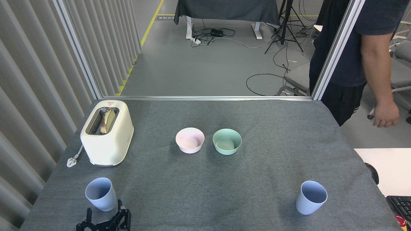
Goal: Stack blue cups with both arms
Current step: 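Reach the left gripper to the blue cup nearest it and grasp it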
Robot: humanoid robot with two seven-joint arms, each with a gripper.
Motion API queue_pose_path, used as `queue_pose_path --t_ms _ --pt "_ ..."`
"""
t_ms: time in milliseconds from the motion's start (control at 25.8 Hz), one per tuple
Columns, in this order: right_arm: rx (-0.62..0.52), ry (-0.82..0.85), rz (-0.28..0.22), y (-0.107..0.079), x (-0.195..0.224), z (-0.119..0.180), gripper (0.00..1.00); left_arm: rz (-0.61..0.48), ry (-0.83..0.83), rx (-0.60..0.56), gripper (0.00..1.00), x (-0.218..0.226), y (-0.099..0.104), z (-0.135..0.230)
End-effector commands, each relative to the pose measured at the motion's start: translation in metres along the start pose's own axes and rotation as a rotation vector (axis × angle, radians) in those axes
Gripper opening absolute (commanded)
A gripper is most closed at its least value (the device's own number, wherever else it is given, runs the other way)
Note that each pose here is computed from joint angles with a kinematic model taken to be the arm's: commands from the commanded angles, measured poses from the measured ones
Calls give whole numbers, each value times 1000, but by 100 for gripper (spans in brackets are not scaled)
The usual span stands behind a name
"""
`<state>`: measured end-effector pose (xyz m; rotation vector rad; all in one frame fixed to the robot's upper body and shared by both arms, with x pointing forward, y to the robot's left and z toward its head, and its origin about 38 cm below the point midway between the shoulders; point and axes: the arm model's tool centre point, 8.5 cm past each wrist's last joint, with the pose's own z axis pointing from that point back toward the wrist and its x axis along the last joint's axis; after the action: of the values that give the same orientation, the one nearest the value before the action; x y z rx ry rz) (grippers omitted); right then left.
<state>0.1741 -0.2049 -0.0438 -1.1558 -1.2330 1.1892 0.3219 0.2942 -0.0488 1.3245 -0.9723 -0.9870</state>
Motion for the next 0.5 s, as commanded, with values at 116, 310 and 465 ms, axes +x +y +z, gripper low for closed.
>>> queue_pose_path --t_ms 116,310,465 --pt "-2 0 0 0 0 0 100 8 -3 13 100 2 5 -8" --pt "-1 0 0 0 0 0 100 6 6 -1 100 3 2 -17" --pt "-1 0 0 0 0 0 100 8 14 -9 100 4 1 -26"
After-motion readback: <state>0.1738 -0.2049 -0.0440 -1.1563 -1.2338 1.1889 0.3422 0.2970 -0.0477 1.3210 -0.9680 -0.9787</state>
